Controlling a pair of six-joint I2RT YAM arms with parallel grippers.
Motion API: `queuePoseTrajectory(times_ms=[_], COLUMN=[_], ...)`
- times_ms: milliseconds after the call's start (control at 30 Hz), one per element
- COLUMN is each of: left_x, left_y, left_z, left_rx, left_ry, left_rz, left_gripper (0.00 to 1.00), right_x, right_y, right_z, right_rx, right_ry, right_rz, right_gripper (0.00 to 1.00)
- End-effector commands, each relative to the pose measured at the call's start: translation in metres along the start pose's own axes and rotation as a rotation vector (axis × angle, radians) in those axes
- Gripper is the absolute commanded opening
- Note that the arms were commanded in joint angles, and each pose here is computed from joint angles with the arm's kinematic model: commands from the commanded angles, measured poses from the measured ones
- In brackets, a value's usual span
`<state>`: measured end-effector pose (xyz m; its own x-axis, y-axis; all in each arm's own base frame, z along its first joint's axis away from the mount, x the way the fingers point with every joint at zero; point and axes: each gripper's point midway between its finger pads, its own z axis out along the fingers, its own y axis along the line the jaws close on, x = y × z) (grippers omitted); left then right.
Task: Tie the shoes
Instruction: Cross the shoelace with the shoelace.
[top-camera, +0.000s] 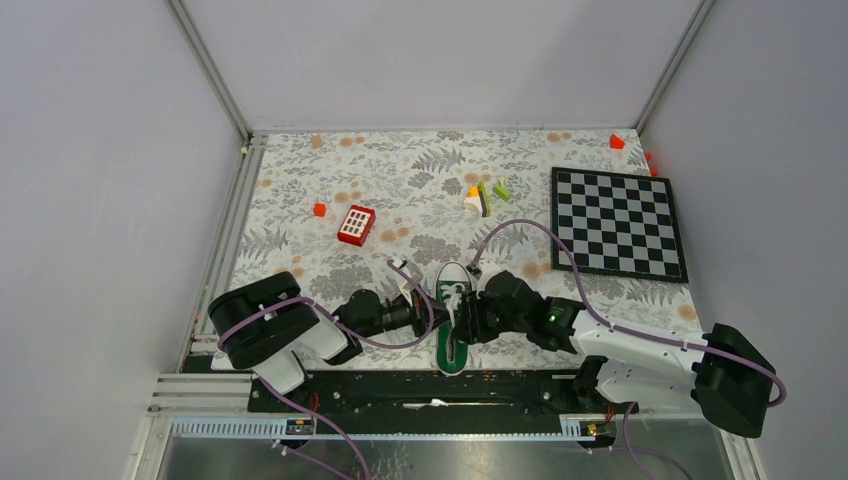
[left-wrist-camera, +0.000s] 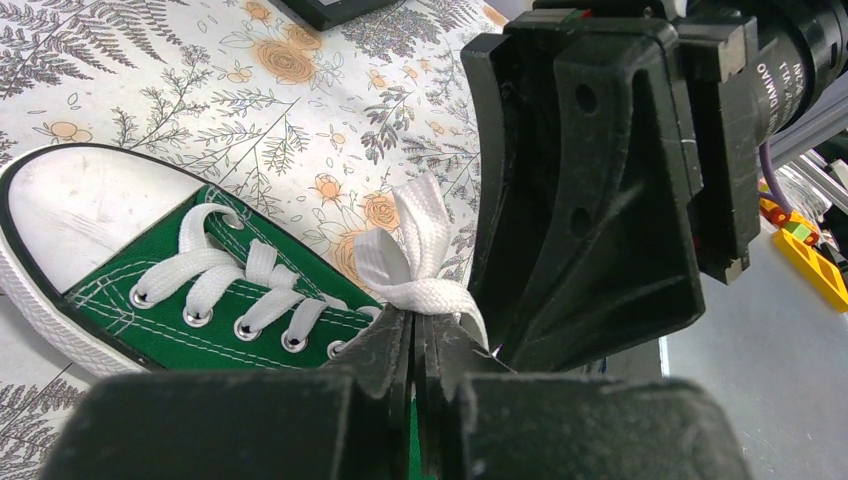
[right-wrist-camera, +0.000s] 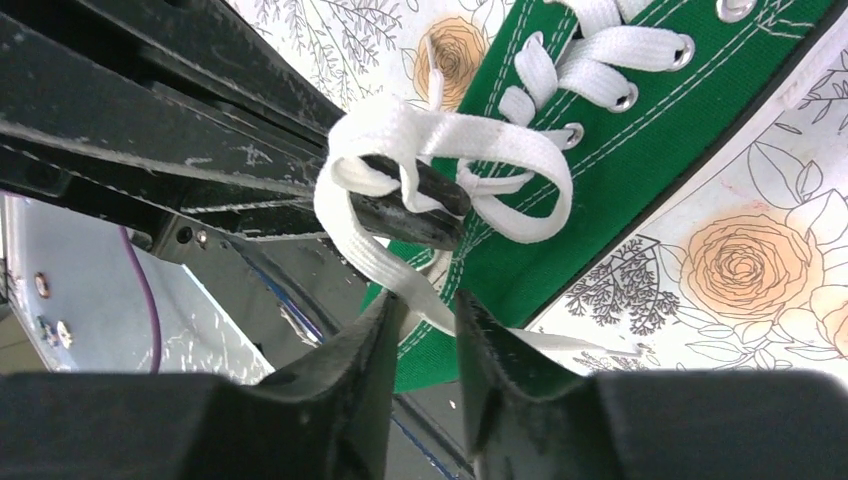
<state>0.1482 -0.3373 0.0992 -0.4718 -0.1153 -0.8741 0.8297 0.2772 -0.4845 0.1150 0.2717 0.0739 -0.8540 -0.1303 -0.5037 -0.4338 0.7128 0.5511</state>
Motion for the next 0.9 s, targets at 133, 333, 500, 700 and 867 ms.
queuePoseTrajectory(times_ms=[133, 333, 500, 700, 867], left_x=[-0.025, -0.026, -0.027, -0.028, -0.03], left_y=[-0.016, -0.016, -0.017, -0.018, -0.018], left_z=[0.001, 0.001, 0.001, 0.001, 0.0], left_rx=[0.062, 0.059, 0.059, 0.065, 0.063], left_ry=[-0.084, -0.088, -0.093, -0.094, -0.1], left_rz=[0.038, 0.038, 0.039, 0.039, 0.042], left_gripper=[0.0, 0.0, 0.0, 0.0, 0.0], right_x=[-0.023, -0.011, -0.003, 0.001, 0.002], right_y=[0.023, 0.016, 0.008, 0.001, -0.009], right_z=[-0.012, -0.018, -0.018, -0.014, -0.01], right_rx=[-0.057, -0.039, -0.021, 0.009, 0.056], right_ry=[-0.07, -0.026, -0.012, 0.006, 0.005], right_rz=[-0.035, -0.046, -0.037, -0.04, -0.042], right_gripper=[0.0, 0.0, 0.0, 0.0, 0.0])
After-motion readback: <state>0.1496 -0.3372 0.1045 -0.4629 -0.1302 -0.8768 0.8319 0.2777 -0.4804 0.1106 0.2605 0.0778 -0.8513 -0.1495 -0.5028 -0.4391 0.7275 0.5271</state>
